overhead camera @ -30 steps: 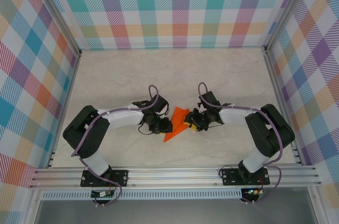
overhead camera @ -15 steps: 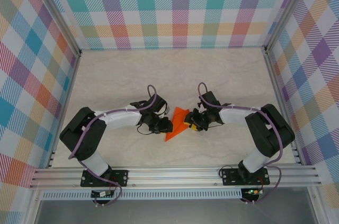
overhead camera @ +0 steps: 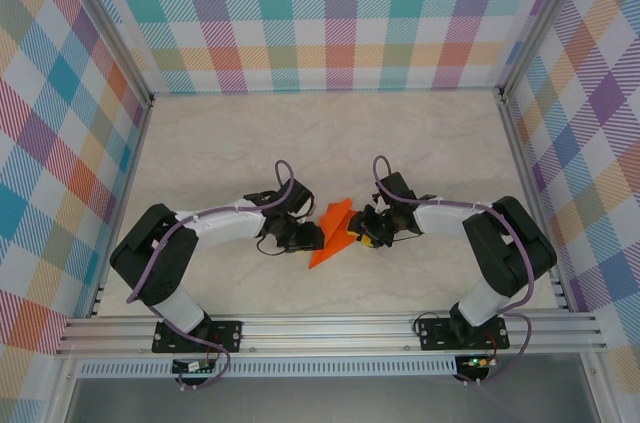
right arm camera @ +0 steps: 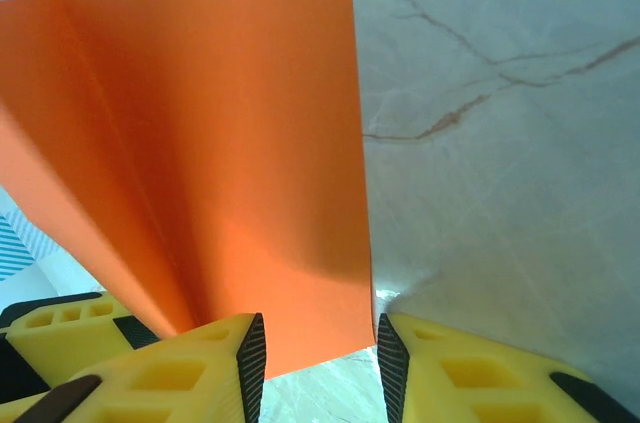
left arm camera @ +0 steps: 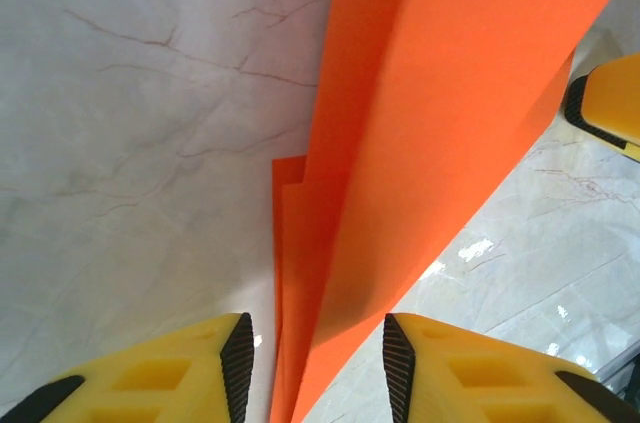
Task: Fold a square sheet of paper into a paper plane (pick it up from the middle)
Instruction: Turn over the paper at the center of the table.
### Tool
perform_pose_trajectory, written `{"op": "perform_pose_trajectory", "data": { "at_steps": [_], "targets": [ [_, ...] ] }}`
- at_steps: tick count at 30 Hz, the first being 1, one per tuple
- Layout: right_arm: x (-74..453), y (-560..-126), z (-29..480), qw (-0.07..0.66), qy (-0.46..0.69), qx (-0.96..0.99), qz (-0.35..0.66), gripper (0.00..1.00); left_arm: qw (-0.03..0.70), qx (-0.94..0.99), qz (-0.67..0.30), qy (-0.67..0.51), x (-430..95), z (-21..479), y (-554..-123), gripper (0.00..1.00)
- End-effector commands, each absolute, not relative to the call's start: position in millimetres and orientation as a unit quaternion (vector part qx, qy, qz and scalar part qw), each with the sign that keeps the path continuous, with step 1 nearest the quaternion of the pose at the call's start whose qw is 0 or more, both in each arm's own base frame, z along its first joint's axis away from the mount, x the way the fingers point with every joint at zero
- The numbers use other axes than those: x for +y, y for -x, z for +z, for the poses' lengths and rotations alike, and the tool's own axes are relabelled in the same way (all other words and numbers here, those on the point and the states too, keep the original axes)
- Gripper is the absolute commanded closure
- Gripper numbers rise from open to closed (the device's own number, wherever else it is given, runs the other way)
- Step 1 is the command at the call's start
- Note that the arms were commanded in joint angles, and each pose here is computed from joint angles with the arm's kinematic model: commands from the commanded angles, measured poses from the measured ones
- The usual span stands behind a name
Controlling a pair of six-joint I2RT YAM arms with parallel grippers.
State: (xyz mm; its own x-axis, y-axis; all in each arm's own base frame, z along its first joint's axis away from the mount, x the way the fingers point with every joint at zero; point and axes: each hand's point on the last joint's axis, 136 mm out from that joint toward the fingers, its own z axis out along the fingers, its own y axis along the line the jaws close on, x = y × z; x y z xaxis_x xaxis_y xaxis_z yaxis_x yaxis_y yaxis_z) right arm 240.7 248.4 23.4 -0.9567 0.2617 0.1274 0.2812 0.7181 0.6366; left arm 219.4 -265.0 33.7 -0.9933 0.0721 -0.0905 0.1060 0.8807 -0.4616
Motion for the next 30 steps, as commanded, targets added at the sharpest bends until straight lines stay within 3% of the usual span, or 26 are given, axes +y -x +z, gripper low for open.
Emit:
{"op": "perform_pose_trajectory", "data": {
  "at_steps": [1, 30],
  "targets": [
    [257.3, -241.2, 24.8, 0.018, 0.129, -0.925, -0.356, 0.63, 0.031, 0.971, -0.235, -0.036, -256.3, 32.2, -213.4, 0.57],
    [277.3, -251.1, 32.5, 0.013, 0.128, -0.917, -0.377, 0.63, 0.0, 0.961, -0.272, -0.043, -274.7, 22.4, -210.5, 0.68]
  ]
}}
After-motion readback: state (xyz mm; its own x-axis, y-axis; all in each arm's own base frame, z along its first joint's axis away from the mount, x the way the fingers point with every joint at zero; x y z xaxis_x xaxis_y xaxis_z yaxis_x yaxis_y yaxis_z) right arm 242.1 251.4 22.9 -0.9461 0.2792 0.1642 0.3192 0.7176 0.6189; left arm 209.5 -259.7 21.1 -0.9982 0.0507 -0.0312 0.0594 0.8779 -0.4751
